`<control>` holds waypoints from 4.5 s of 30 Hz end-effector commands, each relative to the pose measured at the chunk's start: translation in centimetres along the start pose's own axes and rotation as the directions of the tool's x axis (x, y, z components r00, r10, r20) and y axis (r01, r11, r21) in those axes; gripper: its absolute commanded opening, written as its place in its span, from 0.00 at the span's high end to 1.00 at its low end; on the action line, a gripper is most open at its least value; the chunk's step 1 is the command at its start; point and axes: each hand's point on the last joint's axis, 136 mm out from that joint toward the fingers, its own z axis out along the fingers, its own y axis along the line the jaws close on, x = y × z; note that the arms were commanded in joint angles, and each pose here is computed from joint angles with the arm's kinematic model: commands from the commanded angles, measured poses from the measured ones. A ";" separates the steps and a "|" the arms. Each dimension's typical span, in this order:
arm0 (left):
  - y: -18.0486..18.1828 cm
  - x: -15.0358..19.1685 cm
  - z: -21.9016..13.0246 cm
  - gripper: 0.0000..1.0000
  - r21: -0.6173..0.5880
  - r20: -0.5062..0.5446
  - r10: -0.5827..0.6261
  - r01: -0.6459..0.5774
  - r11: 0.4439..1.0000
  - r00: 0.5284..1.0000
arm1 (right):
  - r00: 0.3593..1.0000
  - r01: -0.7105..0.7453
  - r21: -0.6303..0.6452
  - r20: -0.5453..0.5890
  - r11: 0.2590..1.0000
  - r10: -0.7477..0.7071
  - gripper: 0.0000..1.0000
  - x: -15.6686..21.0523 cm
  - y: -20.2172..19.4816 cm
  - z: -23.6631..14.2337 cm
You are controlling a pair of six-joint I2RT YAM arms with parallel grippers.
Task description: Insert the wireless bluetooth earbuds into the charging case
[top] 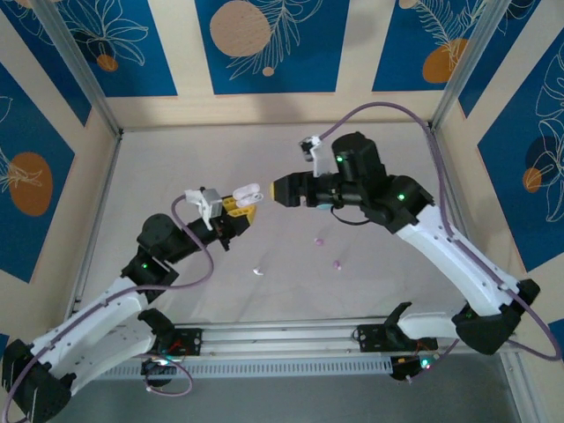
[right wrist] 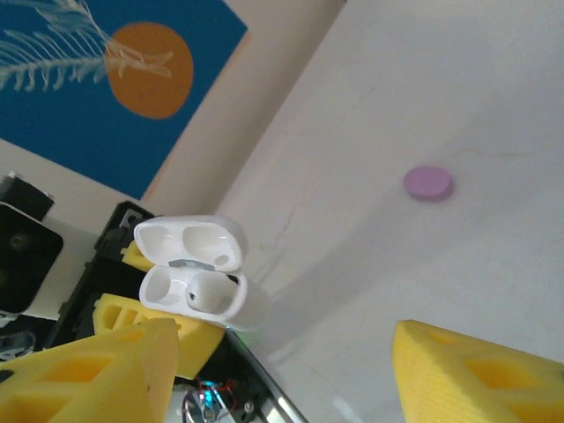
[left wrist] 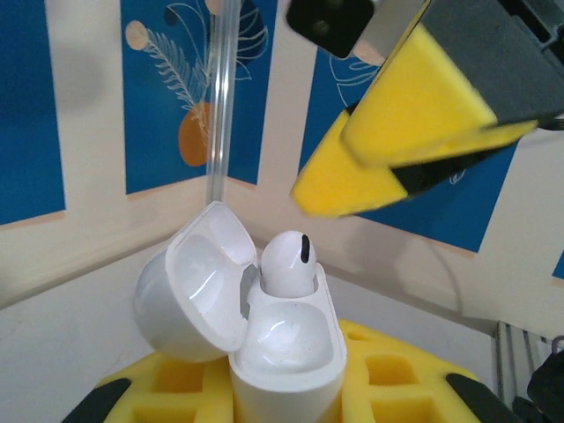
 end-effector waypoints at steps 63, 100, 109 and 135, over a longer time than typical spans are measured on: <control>-2.1 -7.0 -9.4 0.83 -0.150 0.044 0.152 -0.144 0.978 0.987 | 0.490 0.350 0.309 -0.865 0.884 0.108 0.57 26.5 -13.9 20.6; -1.9 -6.9 -8.8 0.83 -0.143 0.042 0.141 -0.134 0.981 0.989 | 0.499 0.359 0.380 -0.850 0.852 0.170 0.62 27.5 -15.3 21.0; -1.7 -6.4 -8.1 0.83 -0.137 0.031 0.135 -0.130 0.982 0.990 | 0.484 0.376 0.405 -0.853 0.833 0.196 0.62 28.4 -16.3 21.0; -1.7 -6.1 -7.9 0.83 -0.130 0.028 0.132 -0.128 0.983 0.991 | 0.501 0.377 0.412 -0.844 0.830 0.191 0.60 27.3 -16.6 20.7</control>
